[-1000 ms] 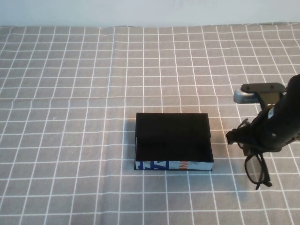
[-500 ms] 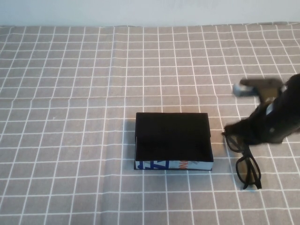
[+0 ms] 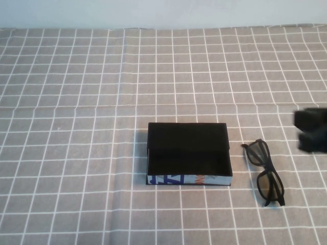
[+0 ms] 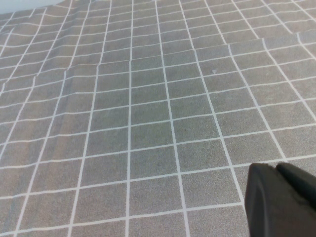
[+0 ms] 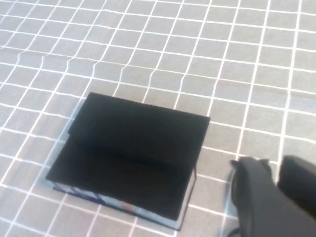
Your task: Take glasses out of glasses case
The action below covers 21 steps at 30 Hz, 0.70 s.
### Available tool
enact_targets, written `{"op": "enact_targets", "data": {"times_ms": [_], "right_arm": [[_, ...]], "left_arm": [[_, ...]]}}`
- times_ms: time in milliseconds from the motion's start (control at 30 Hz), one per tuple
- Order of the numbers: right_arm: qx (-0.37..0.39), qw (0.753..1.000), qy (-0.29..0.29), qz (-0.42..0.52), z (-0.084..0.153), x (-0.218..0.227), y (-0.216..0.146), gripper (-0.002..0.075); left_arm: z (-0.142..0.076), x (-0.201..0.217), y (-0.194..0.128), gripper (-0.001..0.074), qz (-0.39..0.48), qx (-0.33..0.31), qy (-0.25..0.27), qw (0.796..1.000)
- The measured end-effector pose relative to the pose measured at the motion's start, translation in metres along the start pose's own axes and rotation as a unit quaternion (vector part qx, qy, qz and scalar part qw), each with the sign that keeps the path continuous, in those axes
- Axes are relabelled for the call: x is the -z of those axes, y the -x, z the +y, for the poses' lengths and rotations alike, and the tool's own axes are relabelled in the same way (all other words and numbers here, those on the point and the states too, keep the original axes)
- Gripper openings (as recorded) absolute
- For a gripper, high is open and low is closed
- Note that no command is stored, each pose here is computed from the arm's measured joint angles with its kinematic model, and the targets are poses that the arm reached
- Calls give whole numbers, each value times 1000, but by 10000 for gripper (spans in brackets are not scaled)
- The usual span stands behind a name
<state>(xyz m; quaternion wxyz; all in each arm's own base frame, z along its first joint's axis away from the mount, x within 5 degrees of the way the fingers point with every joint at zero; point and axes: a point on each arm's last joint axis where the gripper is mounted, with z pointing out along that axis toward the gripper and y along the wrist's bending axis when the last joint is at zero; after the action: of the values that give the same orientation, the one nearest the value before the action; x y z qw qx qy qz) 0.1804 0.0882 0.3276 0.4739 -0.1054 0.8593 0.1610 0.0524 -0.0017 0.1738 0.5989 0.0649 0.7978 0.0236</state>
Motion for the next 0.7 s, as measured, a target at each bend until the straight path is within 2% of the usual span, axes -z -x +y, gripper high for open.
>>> {"op": "enact_targets", "data": {"times_ms": [100,200,533,700], "right_arm": [[9,999,8,-51,-4,19,-16,17],[30,994,13,-101,-9,33,-38,-6],[40,986,15,-162,-25,67,-106,-16],[-7,982,-29,-186,-37,81,-130,-16]], "left_arm": [[0,0,0,-5,0,0,0,1000],[0,0,0,-5,0,0,0,1000],[0,0,0,-5,0,0,0,1000],[0,0,0,-5,0,0,0,1000]]}}
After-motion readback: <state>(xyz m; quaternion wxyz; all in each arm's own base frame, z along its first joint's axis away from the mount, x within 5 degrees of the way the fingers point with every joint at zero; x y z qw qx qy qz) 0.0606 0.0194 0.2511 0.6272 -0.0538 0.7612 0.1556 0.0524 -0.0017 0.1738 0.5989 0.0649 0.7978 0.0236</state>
